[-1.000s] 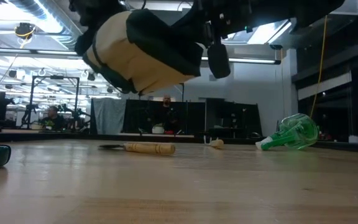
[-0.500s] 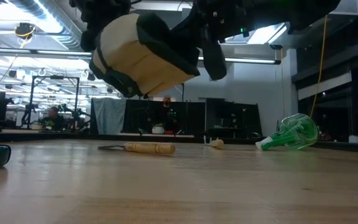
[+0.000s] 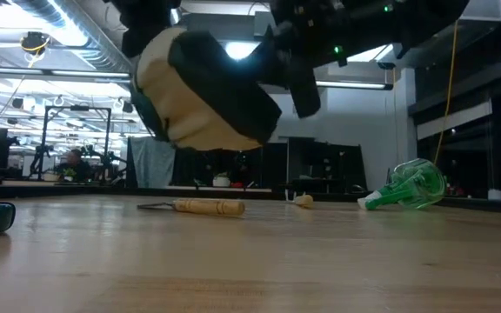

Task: Pick & Place Garden tools in Gardening bag
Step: Prepare the gardening bag, then put the trowel into the gardening bag

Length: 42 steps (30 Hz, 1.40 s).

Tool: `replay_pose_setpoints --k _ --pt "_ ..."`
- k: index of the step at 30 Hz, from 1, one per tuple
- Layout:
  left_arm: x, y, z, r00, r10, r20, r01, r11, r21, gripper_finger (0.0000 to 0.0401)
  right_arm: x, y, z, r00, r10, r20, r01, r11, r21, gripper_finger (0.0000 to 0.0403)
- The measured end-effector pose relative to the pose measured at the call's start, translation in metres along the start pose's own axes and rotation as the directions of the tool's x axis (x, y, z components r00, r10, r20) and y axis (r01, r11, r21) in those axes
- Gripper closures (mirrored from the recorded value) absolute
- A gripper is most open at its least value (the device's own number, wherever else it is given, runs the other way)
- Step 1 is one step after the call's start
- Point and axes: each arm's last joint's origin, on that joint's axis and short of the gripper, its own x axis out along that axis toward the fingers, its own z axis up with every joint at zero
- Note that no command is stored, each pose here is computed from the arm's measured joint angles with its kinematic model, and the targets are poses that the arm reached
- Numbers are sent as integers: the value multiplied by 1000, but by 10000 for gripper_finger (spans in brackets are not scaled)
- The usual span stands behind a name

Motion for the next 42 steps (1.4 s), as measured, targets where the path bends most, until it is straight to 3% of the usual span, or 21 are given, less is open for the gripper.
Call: replay_pose_setpoints --k 2,12,19,24,28,33,35,42 --pt "0 1 0 999 38 9 -39 999 23 400 0 -1 0 1000 -5 -1 5 999 45 389" --pt "-1 3 -2 985 171 38 -175 975 135 400 0 -1 -2 1000 -10 -22 12 998 68 388" --pt "-2 0 -3 975 211 63 -219 963 160 400 5 -6 -11 999 46 16 -49 976 212 375" --pt "-3 0 -3 965 248 80 -260 945 200 400 12 -14 -28 992 115 44 -122 878 463 316" --pt "-4 2 -3 952 291 99 -306 923 234 400 16 -24 -39 986 138 99 -169 734 658 248" --pt "-4 2 -2 939 323 117 -343 895 285 400 20 -32 -50 978 162 128 -200 582 788 190" --pt "-4 2 -2 940 321 116 -342 894 291 400 20 -34 -54 976 173 132 -207 554 806 182" --pt "10 -6 -15 955 297 -21 -278 914 297 399 21 -33 -59 971 212 114 -214 546 810 185"
